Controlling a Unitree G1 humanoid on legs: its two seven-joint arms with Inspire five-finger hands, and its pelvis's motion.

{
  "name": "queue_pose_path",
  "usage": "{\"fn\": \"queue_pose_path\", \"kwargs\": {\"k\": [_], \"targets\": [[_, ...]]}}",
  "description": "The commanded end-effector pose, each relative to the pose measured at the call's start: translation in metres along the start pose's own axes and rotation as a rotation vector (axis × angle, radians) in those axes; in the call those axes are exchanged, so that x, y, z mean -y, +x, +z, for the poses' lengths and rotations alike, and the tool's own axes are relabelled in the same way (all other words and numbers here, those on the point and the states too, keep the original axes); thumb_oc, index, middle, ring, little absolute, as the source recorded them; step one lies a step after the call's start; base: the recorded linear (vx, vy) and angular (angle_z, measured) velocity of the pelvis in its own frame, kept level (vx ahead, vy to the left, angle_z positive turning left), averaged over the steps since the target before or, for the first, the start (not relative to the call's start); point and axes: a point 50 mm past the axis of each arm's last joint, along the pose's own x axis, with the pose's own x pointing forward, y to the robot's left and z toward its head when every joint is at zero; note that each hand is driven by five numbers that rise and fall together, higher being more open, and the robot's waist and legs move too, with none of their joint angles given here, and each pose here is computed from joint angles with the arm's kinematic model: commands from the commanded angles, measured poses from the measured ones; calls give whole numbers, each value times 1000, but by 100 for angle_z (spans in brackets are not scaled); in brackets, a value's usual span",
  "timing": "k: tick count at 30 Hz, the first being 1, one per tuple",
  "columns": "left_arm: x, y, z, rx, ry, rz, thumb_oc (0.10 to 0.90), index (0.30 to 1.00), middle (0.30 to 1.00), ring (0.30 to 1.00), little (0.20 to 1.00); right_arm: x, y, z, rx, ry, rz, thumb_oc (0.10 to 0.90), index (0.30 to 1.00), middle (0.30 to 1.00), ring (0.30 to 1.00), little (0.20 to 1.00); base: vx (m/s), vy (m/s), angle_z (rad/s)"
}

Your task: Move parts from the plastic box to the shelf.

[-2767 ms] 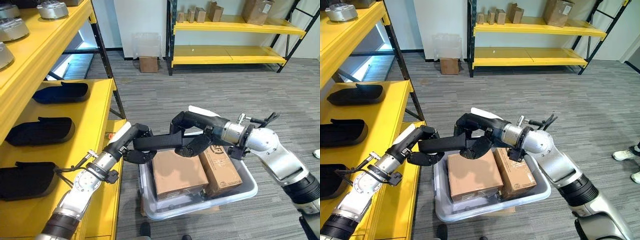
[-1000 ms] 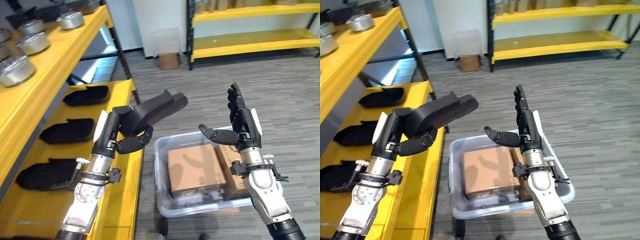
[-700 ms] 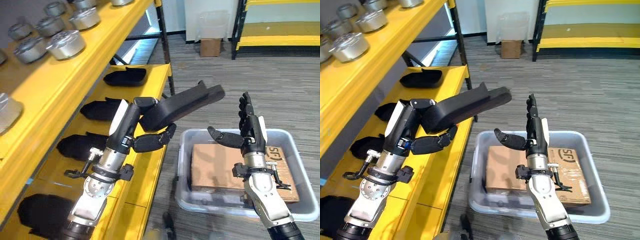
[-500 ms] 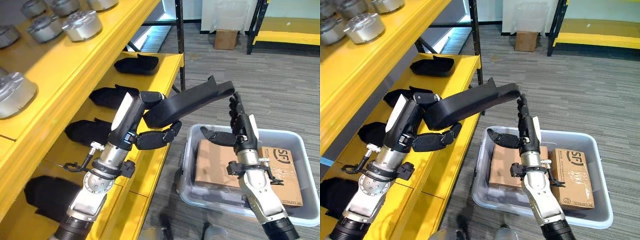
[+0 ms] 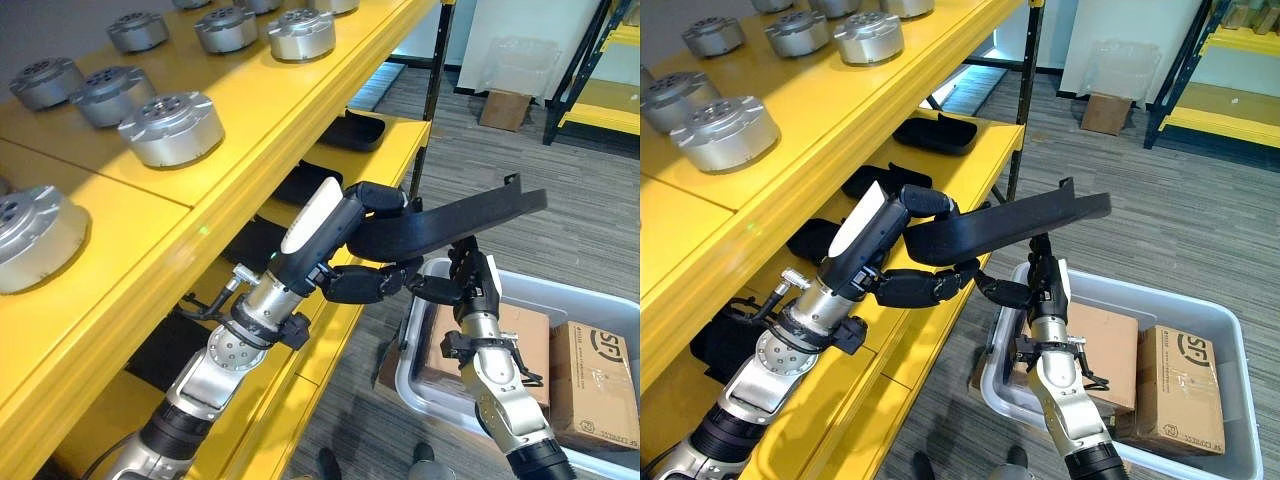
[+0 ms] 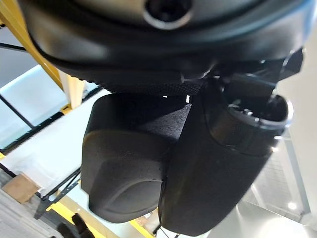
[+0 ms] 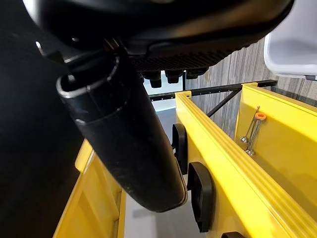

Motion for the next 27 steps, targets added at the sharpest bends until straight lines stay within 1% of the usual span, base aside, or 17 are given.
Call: {"fn": "queue_pose_path", "kwargs": {"k": [1, 5, 10, 14, 18, 21, 22, 25, 27], "targets": [[-18, 18, 44, 269, 8, 96, 400, 300, 300, 300, 300, -7, 14, 50, 242, 45, -40, 900, 1000, 1000, 1000, 1000, -149, 146, 23], [-8, 25, 49, 290, -63, 55, 400, 300, 300, 300, 300, 13, 5, 49, 221, 59, -136, 900, 1000, 1000, 1000, 1000, -116, 44, 69], [-2, 38, 56, 299, -73, 41, 400, 300, 300, 300, 300, 12, 0, 58, 267, 71, -180, 900, 1000, 1000, 1000, 1000, -181, -106, 116], [-4, 42, 59, 311, -49, 66, 400, 300, 300, 300, 300, 3, 9, 70, 324, 98, -164, 900, 1000, 1000, 1000, 1000, -363, -247, 70], [-5, 38, 61, 322, -56, 73, 400, 300, 300, 300, 300, 4, 23, 73, 322, 91, -172, 900, 1000, 1000, 1000, 1000, -351, -269, 46], [-5, 36, 62, 350, -65, 66, 400, 300, 300, 300, 300, 10, 27, 72, 331, 69, -204, 900, 1000, 1000, 1000, 1000, -278, -142, 62], [-6, 39, 60, 371, -105, 51, 400, 300, 300, 300, 300, 22, 26, 70, 333, 71, -262, 900, 1000, 1000, 1000, 1000, -374, -110, 87], [-5, 39, 62, 405, -128, 39, 400, 300, 300, 300, 300, 35, 21, 68, 331, 53, -317, 900, 1000, 1000, 1000, 1000, -418, -40, 134], [-3, 37, 65, 418, -131, 29, 400, 300, 300, 300, 300, 37, 20, 67, 338, 28, -343, 900, 1000, 1000, 1000, 1000, -300, 17, 86]]}}
